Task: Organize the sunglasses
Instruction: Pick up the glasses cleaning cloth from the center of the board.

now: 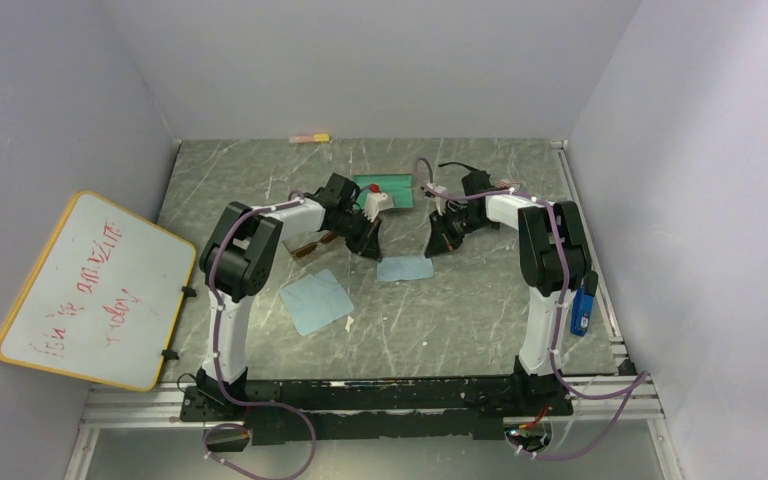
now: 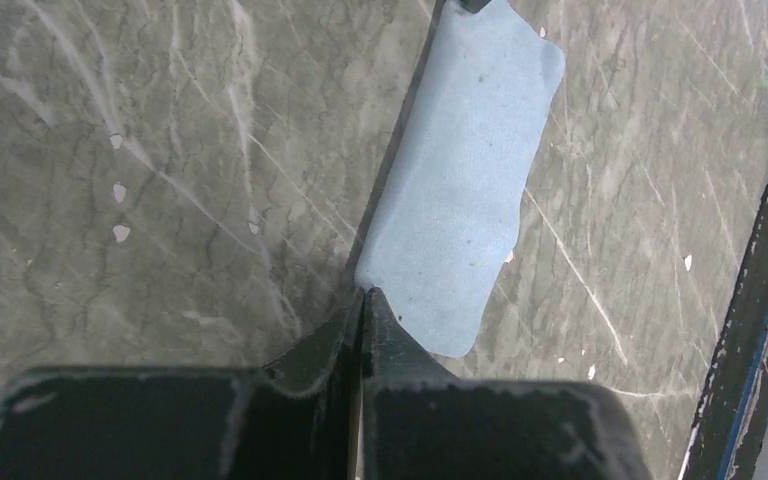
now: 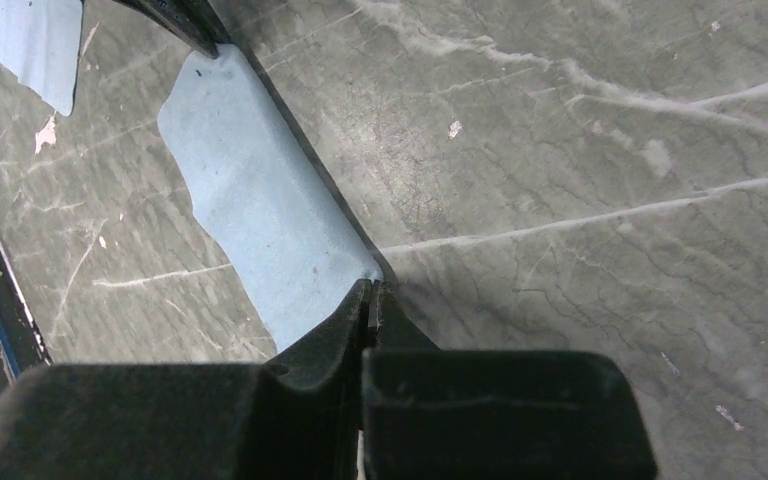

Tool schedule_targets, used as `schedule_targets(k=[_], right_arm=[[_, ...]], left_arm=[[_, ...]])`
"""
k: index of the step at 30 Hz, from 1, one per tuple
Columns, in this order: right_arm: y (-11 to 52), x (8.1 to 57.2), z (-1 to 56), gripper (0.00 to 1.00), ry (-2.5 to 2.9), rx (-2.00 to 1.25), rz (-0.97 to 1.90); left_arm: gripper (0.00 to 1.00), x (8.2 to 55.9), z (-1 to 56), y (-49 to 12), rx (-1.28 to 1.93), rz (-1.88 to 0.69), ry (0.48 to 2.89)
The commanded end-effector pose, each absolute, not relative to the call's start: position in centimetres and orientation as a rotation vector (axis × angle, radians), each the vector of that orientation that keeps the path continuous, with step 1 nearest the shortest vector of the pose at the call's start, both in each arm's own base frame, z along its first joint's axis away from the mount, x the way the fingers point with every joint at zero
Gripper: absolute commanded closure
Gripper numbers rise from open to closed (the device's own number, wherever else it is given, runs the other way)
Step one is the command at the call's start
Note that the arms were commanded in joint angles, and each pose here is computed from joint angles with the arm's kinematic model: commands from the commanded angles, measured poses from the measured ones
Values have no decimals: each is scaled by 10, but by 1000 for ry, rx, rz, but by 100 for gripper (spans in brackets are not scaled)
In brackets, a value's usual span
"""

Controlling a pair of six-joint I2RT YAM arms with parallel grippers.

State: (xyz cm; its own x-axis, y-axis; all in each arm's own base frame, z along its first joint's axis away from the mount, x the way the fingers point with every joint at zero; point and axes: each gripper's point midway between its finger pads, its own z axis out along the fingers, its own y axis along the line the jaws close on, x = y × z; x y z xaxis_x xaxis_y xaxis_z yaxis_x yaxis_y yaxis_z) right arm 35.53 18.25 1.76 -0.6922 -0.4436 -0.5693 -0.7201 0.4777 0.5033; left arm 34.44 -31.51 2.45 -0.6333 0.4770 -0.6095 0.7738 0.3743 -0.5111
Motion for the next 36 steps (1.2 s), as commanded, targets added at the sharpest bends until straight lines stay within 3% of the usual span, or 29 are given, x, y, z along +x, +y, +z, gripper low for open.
schedule_targets(k=[1, 13, 36], right_arm=[[186, 369, 45, 100, 2279, -1015, 1005], [197, 396, 88, 100, 2177, -965, 945], [242, 492, 107, 100, 2135, -863, 782]], left_arm=[[95, 348, 39, -315, 1084, -1051, 2267], [95, 376, 90, -319, 1018, -955, 2153], [95, 463, 114, -305, 953, -691, 2126]])
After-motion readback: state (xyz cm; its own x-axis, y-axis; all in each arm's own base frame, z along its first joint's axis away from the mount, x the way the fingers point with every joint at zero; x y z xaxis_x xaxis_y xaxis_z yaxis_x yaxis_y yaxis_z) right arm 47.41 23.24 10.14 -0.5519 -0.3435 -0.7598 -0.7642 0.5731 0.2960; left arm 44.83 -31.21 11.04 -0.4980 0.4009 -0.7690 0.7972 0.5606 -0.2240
